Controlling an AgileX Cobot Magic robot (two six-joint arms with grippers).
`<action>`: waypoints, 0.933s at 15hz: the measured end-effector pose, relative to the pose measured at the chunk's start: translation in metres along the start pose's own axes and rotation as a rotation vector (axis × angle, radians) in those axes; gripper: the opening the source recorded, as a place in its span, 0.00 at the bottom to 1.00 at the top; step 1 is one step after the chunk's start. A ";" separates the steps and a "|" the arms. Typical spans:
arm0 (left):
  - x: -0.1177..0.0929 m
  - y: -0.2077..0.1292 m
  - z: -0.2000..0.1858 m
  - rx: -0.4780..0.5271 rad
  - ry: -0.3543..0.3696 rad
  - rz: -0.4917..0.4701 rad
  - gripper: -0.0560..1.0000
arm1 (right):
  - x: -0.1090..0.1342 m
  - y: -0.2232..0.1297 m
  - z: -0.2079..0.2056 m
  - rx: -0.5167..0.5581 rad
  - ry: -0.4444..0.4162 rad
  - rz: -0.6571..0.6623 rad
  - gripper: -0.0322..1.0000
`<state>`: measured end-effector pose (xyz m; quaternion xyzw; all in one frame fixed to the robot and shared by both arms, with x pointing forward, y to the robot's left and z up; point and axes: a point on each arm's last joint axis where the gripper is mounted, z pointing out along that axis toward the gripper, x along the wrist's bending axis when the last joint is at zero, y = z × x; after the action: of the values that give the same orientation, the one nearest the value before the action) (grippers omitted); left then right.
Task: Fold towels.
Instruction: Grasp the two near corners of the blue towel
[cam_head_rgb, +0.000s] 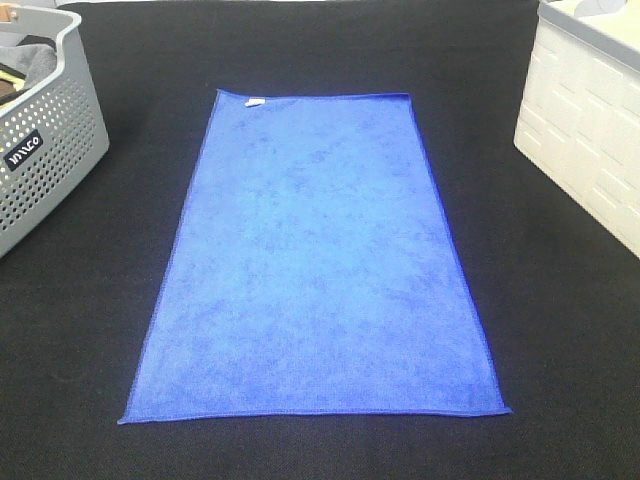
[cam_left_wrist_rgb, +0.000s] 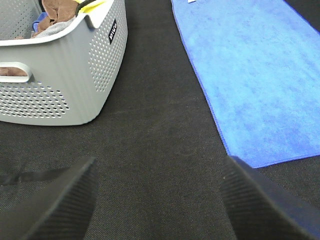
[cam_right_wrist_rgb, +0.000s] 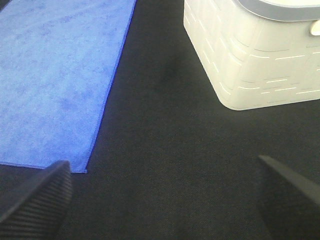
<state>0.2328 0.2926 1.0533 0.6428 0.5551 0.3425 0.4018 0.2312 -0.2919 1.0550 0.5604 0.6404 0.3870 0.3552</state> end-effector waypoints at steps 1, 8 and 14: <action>0.000 0.000 0.000 0.000 0.000 0.000 0.69 | 0.000 0.000 0.000 0.000 0.000 0.000 0.92; 0.000 0.000 0.000 0.000 0.000 0.000 0.69 | 0.000 0.000 0.000 0.000 0.000 0.000 0.92; 0.000 0.000 0.000 0.000 0.000 0.000 0.69 | 0.000 0.000 0.000 0.000 0.000 0.000 0.92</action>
<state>0.2328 0.2926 1.0533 0.6428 0.5551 0.3425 0.4018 0.2312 -0.2919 1.0550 0.5604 0.6404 0.3870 0.3552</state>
